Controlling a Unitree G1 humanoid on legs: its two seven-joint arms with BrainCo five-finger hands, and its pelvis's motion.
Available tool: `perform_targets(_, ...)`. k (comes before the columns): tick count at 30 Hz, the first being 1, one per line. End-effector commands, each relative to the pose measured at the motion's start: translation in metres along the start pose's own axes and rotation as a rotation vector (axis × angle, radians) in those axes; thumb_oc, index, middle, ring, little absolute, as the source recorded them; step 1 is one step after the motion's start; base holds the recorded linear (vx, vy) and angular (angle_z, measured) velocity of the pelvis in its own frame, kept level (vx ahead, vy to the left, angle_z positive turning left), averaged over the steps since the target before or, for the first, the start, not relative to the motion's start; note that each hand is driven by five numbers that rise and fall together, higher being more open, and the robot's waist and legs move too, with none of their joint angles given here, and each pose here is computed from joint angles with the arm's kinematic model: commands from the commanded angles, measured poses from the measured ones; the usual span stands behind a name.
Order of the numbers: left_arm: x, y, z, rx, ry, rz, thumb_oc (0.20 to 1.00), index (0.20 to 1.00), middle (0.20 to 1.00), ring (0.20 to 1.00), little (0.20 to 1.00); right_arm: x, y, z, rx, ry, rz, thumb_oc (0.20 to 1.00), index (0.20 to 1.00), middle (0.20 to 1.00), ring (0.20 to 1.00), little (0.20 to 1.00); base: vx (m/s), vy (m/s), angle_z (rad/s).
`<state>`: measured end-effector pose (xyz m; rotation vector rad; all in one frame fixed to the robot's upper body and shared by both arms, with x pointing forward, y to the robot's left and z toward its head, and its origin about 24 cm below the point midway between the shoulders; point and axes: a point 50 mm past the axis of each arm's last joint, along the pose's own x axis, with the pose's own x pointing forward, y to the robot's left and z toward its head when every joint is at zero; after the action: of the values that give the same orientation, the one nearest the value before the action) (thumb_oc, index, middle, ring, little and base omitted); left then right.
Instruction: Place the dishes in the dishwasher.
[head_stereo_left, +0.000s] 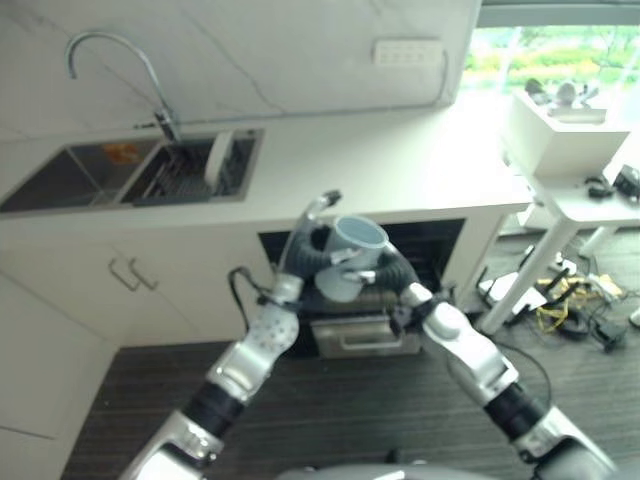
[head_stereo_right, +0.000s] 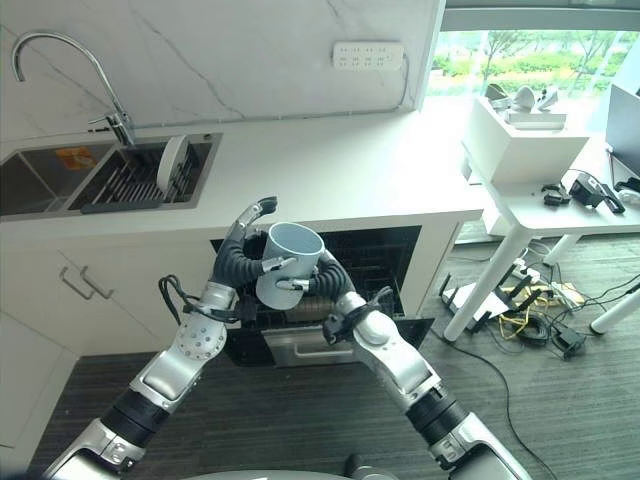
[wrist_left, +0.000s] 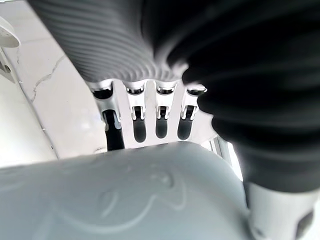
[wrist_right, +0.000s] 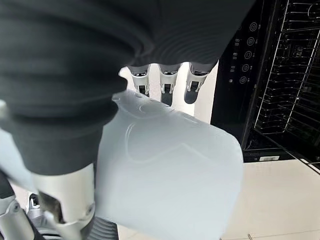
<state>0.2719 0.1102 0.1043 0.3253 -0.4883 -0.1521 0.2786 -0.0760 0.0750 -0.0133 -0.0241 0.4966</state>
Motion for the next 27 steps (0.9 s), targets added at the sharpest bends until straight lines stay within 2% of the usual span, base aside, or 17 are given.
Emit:
perform_targets(1, 0.026, -0.014, 0.023, -0.027, -0.141, -0.056, 0.2, 0.2, 0.2, 0.2, 0.2, 0.021, 0.016, 0.039, 0.037, -0.202, 0.032, 1.0, 1.0, 1.0, 1.0, 1.0, 0.0, 0.0, 0.0)
perform_targets(3, 0.026, -0.016, 0.023, -0.04, -0.135, -0.064, 0.2, 0.2, 0.2, 0.2, 0.2, 0.022, 0.019, 0.041, 0.103, -0.205, 0.056, 1.0, 1.0, 1.0, 1.0, 1.0, 0.0, 0.0, 0.0)
perform_targets(4, 0.026, -0.017, 0.024, -0.048, -0.134, -0.068, 0.2, 0.2, 0.2, 0.2, 0.2, 0.023, 0.021, 0.042, 0.141, -0.211, 0.077, 0.818, 0.818, 0.818, 0.818, 0.818, 0.0, 0.0, 0.0)
perform_targets(5, 0.026, -0.019, 0.024, -0.055, -0.132, -0.074, 0.2, 0.2, 0.2, 0.2, 0.2, 0.023, 0.024, 0.045, 0.189, -0.228, 0.095, 0.457, 0.457, 0.457, 0.457, 0.457, 0.0, 0.0, 0.0)
perform_targets(6, 0.026, -0.021, 0.024, -0.069, -0.125, -0.08, 0.2, 0.2, 0.2, 0.2, 0.2, 0.023, 0.027, 0.049, 0.23, -0.265, 0.114, 0.2, 0.2, 0.2, 0.2, 0.2, 0.0, 0.0, 0.0)
perform_targets(9, 0.025, -0.028, 0.021, -0.073, -0.117, -0.097, 0.2, 0.2, 0.2, 0.2, 0.2, 0.022, 0.032, 0.067, 0.262, -0.377, 0.1, 0.2, 0.2, 0.2, 0.2, 0.2, 0.01, 0.004, 0.01)
perform_targets(13, 0.025, -0.029, 0.022, -0.079, -0.112, -0.083, 0.2, 0.2, 0.2, 0.2, 0.2, 0.021, 0.031, 0.072, 0.293, -0.408, 0.064, 0.2, 0.2, 0.2, 0.2, 0.2, 0.0, 0.004, 0.01)
perform_targets(18, 0.027, -0.034, 0.025, -0.079, -0.117, -0.099, 0.2, 0.2, 0.2, 0.2, 0.2, 0.018, 0.023, 0.084, 0.264, -0.528, -0.03, 0.2, 0.2, 0.2, 0.2, 0.2, 0.0, 0.002, -0.01)
perform_targets(26, 0.027, -0.034, 0.021, -0.078, -0.102, -0.1, 0.2, 0.2, 0.2, 0.2, 0.2, 0.013, 0.008, 0.096, 0.339, -0.624, -0.175, 0.2, 0.2, 0.2, 0.2, 0.2, 0.0, 0.0, 0.0)
perform_targets(27, 0.026, -0.034, 0.02, -0.08, -0.096, -0.099, 0.313, 0.313, 0.313, 0.313, 0.313, 0.012, 0.005, 0.095, 0.345, -0.63, -0.198, 0.2, 0.2, 0.2, 0.2, 0.2, 0.0, 0.0, 0.0)
